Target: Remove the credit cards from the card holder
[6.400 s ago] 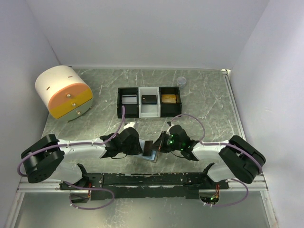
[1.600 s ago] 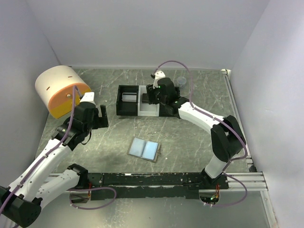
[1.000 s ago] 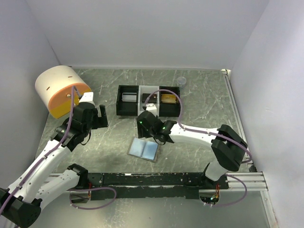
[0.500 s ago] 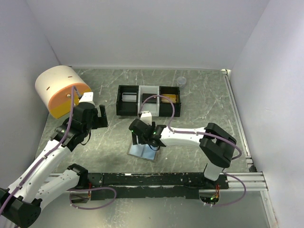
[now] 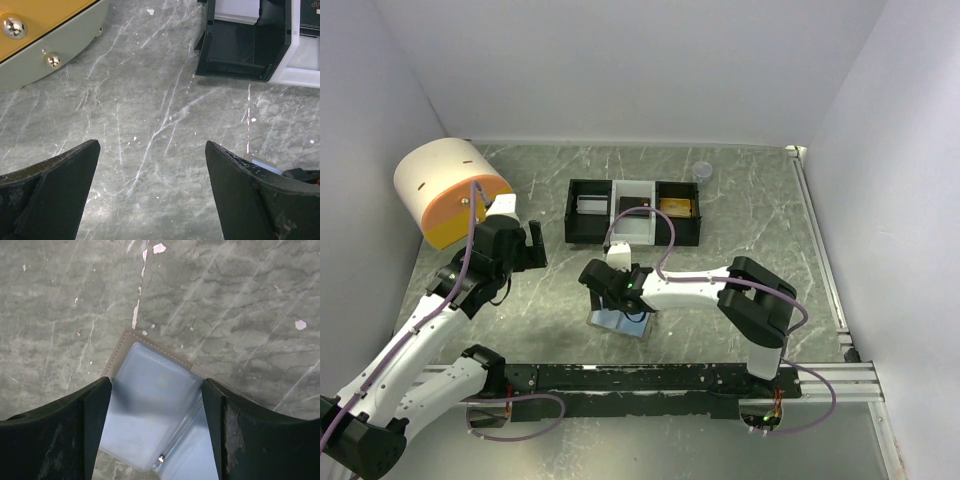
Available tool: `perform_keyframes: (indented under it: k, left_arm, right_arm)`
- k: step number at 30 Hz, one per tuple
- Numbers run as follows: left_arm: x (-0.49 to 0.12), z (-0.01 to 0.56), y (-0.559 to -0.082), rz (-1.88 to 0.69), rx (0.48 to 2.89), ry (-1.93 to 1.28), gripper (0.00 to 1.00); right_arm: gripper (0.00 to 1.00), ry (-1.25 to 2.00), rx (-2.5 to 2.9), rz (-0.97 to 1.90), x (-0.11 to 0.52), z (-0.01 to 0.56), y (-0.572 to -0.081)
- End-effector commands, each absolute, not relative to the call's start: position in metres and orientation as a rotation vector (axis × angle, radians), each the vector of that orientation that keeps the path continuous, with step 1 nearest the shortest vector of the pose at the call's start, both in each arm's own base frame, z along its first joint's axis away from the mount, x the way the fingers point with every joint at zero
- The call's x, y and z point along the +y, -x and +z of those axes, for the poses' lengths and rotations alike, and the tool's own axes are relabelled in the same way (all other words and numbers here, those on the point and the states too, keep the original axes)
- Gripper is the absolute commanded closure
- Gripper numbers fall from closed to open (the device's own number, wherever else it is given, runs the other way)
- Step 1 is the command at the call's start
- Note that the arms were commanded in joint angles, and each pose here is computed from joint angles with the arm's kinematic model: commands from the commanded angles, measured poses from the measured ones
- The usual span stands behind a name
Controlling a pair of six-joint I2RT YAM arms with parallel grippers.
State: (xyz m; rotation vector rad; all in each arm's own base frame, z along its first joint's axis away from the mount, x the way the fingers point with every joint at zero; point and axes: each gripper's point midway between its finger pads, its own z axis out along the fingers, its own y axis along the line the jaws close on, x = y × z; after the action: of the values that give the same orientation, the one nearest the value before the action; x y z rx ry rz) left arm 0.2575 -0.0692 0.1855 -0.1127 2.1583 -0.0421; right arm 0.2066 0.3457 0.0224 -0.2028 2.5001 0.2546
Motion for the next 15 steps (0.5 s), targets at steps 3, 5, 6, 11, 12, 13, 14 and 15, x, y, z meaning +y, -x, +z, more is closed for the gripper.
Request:
perform_keyframes:
  k: [3, 5, 6, 11, 12, 13, 14, 15]
  left_arm:
    - [-0.067, 0.189, -0.259, -0.031, 2.147, 0.129, 0.02]
    - [-0.068, 0.189, -0.259, -0.030, 2.149, 0.129, 0.02]
    - [-0.067, 0.188, -0.259, -0.027, 2.150, 0.130, 0.02]
    - [-0.067, 0.188, -0.259, -0.029, 2.149, 0.131, 0.02]
    - [-0.068, 0.188, -0.259, -0.030, 2.151, 0.129, 0.02]
    - [-0.067, 0.188, -0.259, -0.030, 2.151, 0.130, 0.02]
    - [-0.067, 0.188, -0.259, -0.030, 2.151, 0.130, 0.02]
    - [-0.067, 0.187, -0.259, -0.029, 2.152, 0.131, 0.03]
  right_arm:
    - [0.26, 0.257, 2.560, 0.182, 0.342, -0.004, -0.196]
    - [0.30, 0.314, 2.558, 0.203, 0.345, -0.005, -0.190]
    - [0.33, 0.349, 2.550, 0.221, 0.347, -0.005, -0.187]
    - [0.41, 0.494, 2.492, 0.288, 0.354, 0.003, -0.175]
    - [0.42, 0.525, 2.490, 0.294, 0.353, 0.001, -0.173]
    - [0.43, 0.551, 2.489, 0.289, 0.349, -0.002, -0.170]
    - [0.46, 0.567, 2.486, 0.283, 0.347, -0.003, -0.168]
    - [0.48, 0.587, 2.474, 0.292, 0.347, -0.002, -0.167]
